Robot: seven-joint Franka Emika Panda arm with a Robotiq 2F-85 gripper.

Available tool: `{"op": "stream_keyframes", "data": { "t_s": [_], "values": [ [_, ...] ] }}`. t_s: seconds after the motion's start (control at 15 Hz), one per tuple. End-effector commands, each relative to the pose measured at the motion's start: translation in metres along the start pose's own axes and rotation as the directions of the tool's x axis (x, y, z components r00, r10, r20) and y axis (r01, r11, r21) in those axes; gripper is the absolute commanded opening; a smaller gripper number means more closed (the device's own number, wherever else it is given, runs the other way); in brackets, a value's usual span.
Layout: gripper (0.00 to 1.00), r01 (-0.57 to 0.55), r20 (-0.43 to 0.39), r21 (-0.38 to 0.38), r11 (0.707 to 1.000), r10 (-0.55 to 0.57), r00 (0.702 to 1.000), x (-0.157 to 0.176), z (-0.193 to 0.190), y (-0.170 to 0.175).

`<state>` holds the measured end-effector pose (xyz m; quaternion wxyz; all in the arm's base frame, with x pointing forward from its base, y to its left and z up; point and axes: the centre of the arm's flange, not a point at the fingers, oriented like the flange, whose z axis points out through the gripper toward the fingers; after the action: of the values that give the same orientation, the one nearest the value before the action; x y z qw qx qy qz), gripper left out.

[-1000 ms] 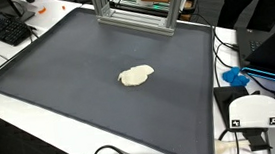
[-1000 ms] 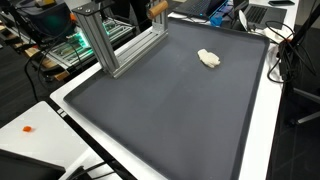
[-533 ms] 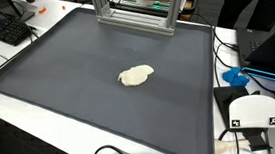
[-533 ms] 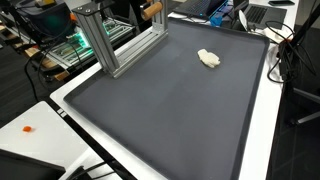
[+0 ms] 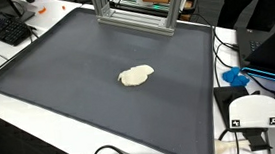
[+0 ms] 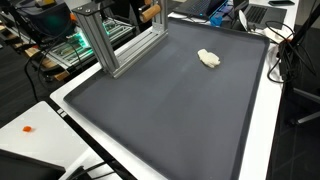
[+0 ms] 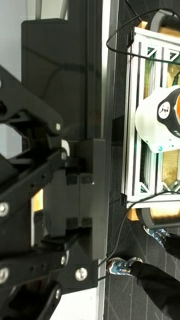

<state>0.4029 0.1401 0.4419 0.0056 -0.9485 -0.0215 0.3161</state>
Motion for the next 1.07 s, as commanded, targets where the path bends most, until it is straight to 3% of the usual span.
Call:
{"op": "stream_keyframes", "data": {
  "t_s": [0.0,0.13,0.2,0.67,0.8,1.0],
  "values": [
    [0.86,0.008,-0.019,0.008,1.000,-0.007,1.000,-0.009,0.009,-0.002],
    [0.99,0.012,-0.032,0.010,1.000,-0.011,0.999,-0.009,0.007,-0.005],
    [1.00,0.011,-0.035,0.006,1.000,-0.011,0.999,-0.010,0.005,-0.006],
    [1.00,0.016,-0.096,0.005,1.000,-0.016,0.995,-0.013,-0.008,-0.010],
    [1.00,-0.015,-0.182,0.031,0.999,0.020,0.983,-0.008,-0.018,-0.011],
    [1.00,-0.080,-0.343,0.079,0.994,0.102,0.934,0.006,-0.035,-0.012]
  ]
}}
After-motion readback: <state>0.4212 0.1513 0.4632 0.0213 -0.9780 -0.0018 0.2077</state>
